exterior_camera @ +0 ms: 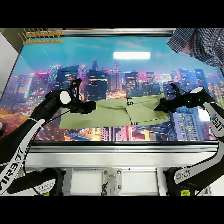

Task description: Fold the clothes and pants, and hang the long-sleeved shirts on hangers.

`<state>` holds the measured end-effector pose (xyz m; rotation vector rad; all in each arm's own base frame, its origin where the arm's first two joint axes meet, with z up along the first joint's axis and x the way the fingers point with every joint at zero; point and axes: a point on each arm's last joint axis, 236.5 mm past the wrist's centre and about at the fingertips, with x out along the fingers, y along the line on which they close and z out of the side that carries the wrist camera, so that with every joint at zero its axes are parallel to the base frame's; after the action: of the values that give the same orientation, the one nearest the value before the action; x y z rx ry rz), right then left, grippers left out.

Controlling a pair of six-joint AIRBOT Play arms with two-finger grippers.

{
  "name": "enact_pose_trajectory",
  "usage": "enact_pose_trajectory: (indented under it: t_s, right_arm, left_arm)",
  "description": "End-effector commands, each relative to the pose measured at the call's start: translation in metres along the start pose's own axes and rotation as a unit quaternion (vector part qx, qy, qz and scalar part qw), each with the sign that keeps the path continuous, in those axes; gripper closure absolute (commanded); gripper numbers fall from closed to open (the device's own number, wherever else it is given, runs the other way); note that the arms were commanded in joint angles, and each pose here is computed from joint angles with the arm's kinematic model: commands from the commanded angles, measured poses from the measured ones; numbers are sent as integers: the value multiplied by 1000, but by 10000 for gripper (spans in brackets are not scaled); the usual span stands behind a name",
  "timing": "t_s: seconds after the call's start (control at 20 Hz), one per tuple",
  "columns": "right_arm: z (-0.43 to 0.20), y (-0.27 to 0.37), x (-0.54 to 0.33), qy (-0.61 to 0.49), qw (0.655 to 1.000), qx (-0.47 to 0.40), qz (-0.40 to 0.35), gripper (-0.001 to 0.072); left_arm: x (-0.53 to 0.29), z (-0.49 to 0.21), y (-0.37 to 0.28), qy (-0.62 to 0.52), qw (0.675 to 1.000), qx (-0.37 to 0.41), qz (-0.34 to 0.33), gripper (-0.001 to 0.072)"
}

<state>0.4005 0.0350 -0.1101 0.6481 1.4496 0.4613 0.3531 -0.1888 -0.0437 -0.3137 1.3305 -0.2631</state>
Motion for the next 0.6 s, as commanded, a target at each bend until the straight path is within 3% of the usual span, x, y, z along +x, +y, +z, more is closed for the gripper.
enact_pose_trajectory:
  t_s: [0.0, 0.25, 0.55]
  right_arm:
    - [-7, 7, -17, 6, 1000, 3, -23, 697]
    - [-39, -3, -112, 28, 982, -15, -185, 697]
    - [-50, 81, -167, -3, 978, -58, -202, 698]
  left_arm:
    - [1, 2, -15, -7, 999, -18, -26, 700]
    - [13, 10, -38, -20, 999, -15, -41, 701]
    - [75, 6, -109, 30, 997, 56, -52, 700]
